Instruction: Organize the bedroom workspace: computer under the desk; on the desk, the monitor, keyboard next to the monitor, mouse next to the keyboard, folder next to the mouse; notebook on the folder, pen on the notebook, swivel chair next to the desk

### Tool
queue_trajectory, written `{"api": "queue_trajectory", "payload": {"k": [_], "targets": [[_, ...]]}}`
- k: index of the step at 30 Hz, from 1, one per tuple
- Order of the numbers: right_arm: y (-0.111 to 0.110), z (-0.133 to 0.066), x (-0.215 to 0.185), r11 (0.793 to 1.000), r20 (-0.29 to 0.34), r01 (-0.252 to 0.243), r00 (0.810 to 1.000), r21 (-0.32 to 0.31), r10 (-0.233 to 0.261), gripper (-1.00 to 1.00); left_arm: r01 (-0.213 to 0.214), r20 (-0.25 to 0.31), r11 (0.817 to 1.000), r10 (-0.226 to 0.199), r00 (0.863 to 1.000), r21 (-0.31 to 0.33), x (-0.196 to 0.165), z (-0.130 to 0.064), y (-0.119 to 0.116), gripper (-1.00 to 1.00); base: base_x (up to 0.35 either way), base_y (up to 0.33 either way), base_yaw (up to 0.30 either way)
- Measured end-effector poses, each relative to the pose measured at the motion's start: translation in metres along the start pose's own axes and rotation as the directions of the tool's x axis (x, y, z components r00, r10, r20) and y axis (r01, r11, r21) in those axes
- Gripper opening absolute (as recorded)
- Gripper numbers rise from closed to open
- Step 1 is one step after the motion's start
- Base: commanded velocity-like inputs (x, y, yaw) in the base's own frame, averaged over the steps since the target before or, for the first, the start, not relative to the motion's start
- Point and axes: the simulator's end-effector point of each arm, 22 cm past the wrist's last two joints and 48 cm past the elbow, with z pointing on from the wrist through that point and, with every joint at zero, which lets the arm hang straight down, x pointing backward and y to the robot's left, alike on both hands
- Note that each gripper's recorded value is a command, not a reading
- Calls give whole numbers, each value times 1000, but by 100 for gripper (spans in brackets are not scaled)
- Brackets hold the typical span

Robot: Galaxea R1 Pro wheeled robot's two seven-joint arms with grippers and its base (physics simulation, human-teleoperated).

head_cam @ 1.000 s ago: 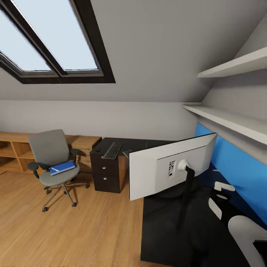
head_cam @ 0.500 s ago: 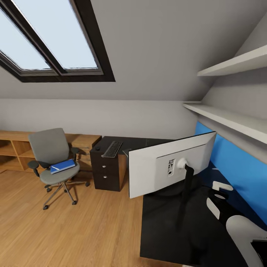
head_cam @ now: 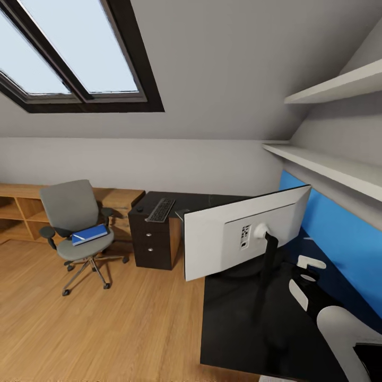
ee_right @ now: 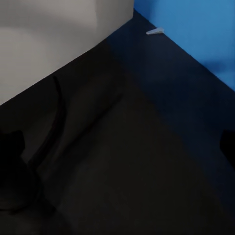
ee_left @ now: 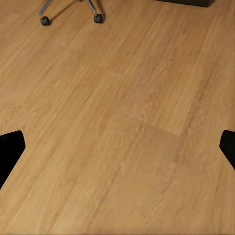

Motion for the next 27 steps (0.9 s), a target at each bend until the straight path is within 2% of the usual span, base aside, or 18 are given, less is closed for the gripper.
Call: {"api": "queue_trajectory", "payload": {"k": [16,22,27], "targets": [[-1,6,13,1000,-19,12,1000,5,-12,100,-7,-21,1000,7,1000,-2,9,-1,1,100,0,0,0],[-4,7,7,1000,22,8,1000,10,-8,100,-8,-23,1000,8,1000,-2,10,-1,1,100,-5,0,0],[-5,7,1,1000,61,-1,998,9,0,100,-9,-25,1000,9,1000,0,10,-1,1,100,-252,0,0]]}}
